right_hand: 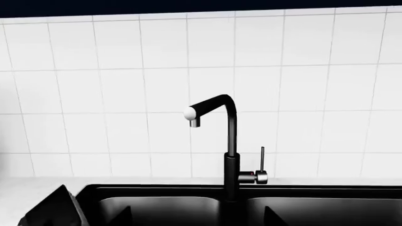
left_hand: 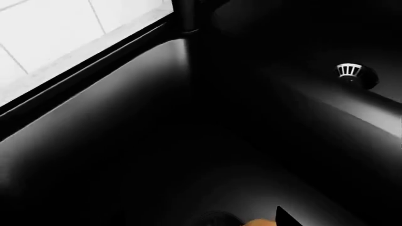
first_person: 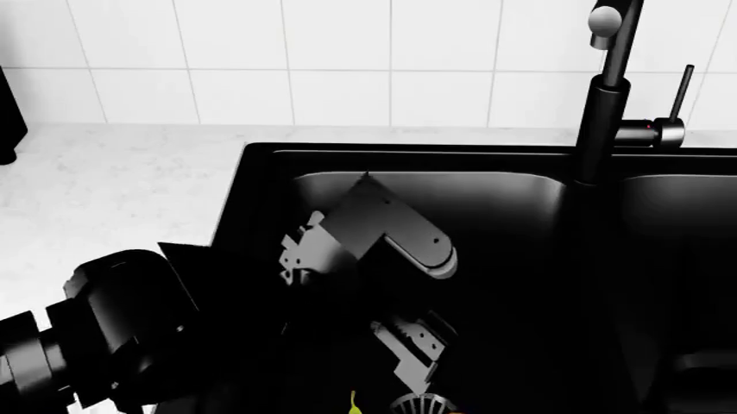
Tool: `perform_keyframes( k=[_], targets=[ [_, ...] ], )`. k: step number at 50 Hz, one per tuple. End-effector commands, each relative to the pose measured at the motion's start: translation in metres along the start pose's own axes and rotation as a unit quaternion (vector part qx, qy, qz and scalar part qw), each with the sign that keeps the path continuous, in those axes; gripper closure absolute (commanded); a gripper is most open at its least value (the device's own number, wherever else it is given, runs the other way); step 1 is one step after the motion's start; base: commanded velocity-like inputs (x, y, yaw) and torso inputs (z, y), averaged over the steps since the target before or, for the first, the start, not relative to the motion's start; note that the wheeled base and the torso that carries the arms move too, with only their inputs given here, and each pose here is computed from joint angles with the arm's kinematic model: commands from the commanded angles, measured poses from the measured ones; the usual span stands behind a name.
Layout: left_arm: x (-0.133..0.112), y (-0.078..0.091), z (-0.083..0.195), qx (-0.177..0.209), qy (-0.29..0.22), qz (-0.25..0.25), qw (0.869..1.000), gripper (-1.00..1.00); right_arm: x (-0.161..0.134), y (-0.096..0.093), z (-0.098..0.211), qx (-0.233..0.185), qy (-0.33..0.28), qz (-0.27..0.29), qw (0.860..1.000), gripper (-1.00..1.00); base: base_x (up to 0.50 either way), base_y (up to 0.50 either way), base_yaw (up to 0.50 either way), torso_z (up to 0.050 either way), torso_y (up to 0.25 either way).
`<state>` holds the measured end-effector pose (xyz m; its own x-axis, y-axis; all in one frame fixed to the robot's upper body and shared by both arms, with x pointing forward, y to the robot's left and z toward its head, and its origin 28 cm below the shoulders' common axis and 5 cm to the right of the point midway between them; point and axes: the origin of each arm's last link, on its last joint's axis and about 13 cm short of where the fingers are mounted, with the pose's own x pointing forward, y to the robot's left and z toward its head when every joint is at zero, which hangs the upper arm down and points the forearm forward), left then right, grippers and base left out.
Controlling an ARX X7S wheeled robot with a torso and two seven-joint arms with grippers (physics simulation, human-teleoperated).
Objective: There is a mixed pile of frozen fruits and vegetables on the counter. Locate all the frozen vegetables and place the items in a bowl on the counter. Take all the frozen fruits and defrost them in a running sink.
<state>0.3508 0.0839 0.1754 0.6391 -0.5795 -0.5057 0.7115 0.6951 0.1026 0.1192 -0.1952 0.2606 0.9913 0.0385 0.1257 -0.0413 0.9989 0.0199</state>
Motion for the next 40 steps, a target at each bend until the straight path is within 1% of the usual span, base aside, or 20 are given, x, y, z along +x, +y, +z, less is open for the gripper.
perform_keyframes(
  k=[1, 6, 12, 16, 22, 28, 36, 40],
  targets=[
    [-0.036, 0.002, 0.008, -0.009, -0.056, 0.015, 0.998, -1.0, 0.009, 0.0, 0.0, -0.002, -0.006, -0.012, 1.0, -1.0, 0.0, 0.0, 0.0, 0.0, 0.0],
    [-0.052, 0.002, 0.002, -0.018, -0.077, 0.027, 0.997, -1.0, 0.012, 0.0, -0.002, -0.006, -0.004, -0.016, 1.0, -1.0, 0.0, 0.0, 0.0, 0.0, 0.0],
    [-0.074, 0.004, 0.002, -0.026, -0.104, 0.04, 0.993, -1.0, 0.015, 0.0, -0.005, -0.017, -0.004, -0.013, 1.0, -1.0, 0.0, 0.0, 0.0, 0.0, 0.0],
    [-0.088, 0.005, 0.002, -0.03, -0.12, 0.05, 0.991, -1.0, 0.016, 0.001, -0.007, -0.013, -0.003, -0.01, 1.0, -1.0, 0.0, 0.0, 0.0, 0.0, 0.0],
    [-0.099, 0.009, -0.002, -0.044, -0.137, 0.064, 0.988, -1.0, 0.019, 0.0, -0.008, -0.008, -0.001, -0.014, 1.0, -1.0, 0.0, 0.0, 0.0, 0.0, 0.0],
    [-0.117, 0.011, -0.002, -0.053, -0.155, 0.08, 0.983, -1.0, 0.018, 0.001, -0.012, -0.005, 0.003, -0.011, 1.0, -1.0, 0.0, 0.0, 0.0, 0.0, 0.0],
    [-0.137, 0.005, -0.005, -0.048, -0.17, 0.086, 0.98, -1.0, 0.02, 0.004, -0.021, -0.007, 0.013, -0.002, 1.0, -1.0, 0.0, 0.0, 0.0, 0.0, 0.0],
    [-0.145, 0.007, -0.004, -0.054, -0.181, 0.095, 0.977, -1.0, 0.022, 0.003, -0.021, -0.008, 0.015, -0.001, 1.0, -1.0, 0.0, 0.0, 0.0, 0.0, 0.0]
  ],
)
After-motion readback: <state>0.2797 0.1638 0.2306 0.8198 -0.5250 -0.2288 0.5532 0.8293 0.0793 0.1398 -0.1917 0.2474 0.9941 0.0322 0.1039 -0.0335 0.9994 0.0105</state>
